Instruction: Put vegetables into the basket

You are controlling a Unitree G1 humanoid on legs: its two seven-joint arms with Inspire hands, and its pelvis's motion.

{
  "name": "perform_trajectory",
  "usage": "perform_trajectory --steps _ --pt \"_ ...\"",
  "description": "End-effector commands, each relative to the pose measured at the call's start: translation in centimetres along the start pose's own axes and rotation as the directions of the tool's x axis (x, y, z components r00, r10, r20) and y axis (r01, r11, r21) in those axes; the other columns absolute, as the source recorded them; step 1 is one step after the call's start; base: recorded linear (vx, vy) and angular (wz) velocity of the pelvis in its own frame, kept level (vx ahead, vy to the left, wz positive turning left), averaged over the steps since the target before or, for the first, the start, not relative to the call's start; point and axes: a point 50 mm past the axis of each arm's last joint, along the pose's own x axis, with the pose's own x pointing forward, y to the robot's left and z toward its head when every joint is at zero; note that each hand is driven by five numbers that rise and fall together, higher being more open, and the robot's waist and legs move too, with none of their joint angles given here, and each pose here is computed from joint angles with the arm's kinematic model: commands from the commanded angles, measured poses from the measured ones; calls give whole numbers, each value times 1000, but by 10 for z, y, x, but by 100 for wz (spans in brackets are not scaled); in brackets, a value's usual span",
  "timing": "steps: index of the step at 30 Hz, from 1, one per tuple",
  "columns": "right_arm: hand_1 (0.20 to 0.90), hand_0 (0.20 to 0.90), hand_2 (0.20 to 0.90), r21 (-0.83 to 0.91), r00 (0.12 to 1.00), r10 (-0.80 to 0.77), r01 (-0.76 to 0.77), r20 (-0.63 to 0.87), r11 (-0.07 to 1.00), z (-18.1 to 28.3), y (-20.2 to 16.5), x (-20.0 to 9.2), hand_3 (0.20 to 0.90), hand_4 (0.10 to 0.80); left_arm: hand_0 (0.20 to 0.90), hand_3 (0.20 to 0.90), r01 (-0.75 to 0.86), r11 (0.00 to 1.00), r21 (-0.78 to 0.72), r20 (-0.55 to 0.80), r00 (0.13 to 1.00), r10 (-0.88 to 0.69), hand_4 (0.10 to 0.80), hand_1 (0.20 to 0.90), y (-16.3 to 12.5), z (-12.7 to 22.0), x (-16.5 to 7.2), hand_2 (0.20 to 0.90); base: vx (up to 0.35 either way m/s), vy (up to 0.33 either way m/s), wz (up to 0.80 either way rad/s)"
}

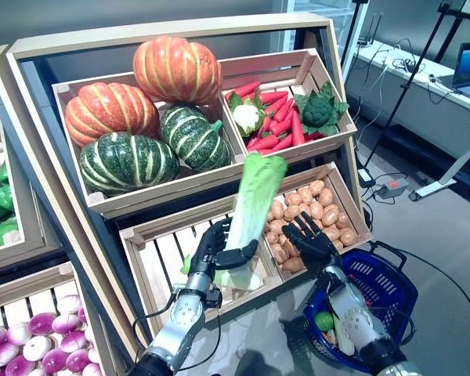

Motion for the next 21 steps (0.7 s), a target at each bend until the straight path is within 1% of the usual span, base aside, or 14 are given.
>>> perform_trajectory --steps 1,8,14,17,20,21 --pt "900 900 900 30 961 234 -241 149 970 52 47 26 900 800 300 300 182 979 92 371 906 -203 400 300 -28 76 32 300 34 -25 2" --pt "900 900 900 46 939 330 -336 98 941 48 60 29 900 800 300 300 250 961 117 355 894 -275 400 300 -35 71 28 300 30 -37 2" --pt "900 900 900 135 893 443 -449 74 883 37 75 26 900 800 300 300 296 945 142 340 882 -327 400 300 -39 67 24 300 0 -30 6" --pt "900 900 900 149 881 469 -473 65 868 34 79 25 900 800 300 300 314 938 146 337 876 -345 400 300 -39 66 22 300 0 0 0" --pt "900 900 900 205 848 529 -526 45 826 30 86 24 900 800 300 300 335 933 129 323 876 -359 400 300 -41 64 22 300 -15 -3 3" --pt "900 900 900 240 818 574 -566 46 788 29 93 23 900 800 300 300 342 933 109 315 879 -359 400 300 -42 62 22 300 -24 1 4"
